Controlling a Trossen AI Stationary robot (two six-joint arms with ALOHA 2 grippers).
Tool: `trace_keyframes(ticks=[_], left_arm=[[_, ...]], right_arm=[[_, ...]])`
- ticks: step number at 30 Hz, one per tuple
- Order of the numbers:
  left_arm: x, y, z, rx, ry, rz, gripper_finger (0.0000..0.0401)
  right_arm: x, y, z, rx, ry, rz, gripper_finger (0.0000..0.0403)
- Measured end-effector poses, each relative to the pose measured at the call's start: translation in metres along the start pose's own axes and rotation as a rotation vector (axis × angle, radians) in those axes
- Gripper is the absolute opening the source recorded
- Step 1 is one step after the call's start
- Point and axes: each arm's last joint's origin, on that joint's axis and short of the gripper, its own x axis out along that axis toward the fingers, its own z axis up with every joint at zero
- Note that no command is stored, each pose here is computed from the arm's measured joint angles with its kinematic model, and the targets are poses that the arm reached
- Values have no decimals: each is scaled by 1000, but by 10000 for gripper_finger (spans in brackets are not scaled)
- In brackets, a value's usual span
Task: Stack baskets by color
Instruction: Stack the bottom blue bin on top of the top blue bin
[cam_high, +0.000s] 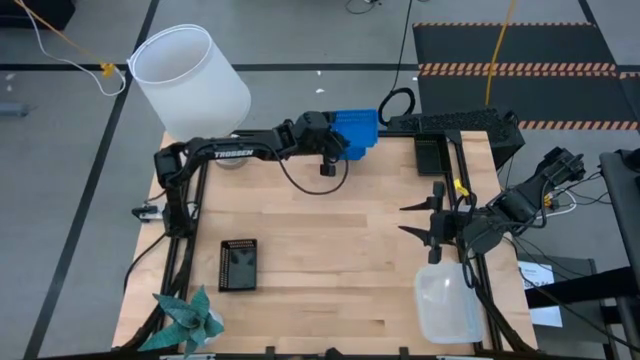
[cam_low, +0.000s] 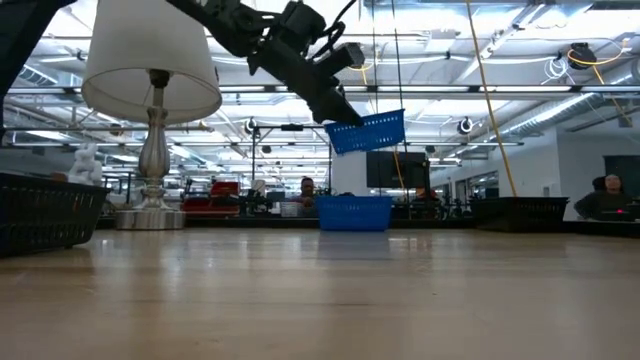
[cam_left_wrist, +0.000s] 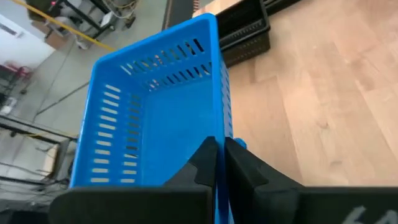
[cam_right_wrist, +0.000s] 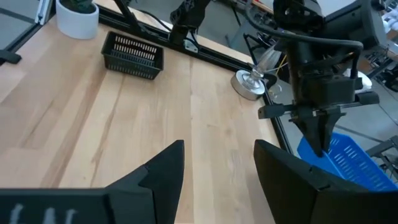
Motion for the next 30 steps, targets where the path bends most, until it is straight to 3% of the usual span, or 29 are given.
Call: trace_keyframes(ticks=[10, 19, 25, 30], left_arm=[[3, 5, -24, 5, -25, -54, 15], [8, -5, -48, 59, -51, -14, 7], [8, -6, -50, 55, -40, -9, 22], [11, -3, -50, 87, -28, 69, 8]], right_arm=[[0, 0, 0, -14, 4, 1, 187], [0, 0, 0, -14, 3, 1, 187], [0, 0, 0, -13, 3, 1, 187], [0, 0, 0, -14, 3, 1, 187]])
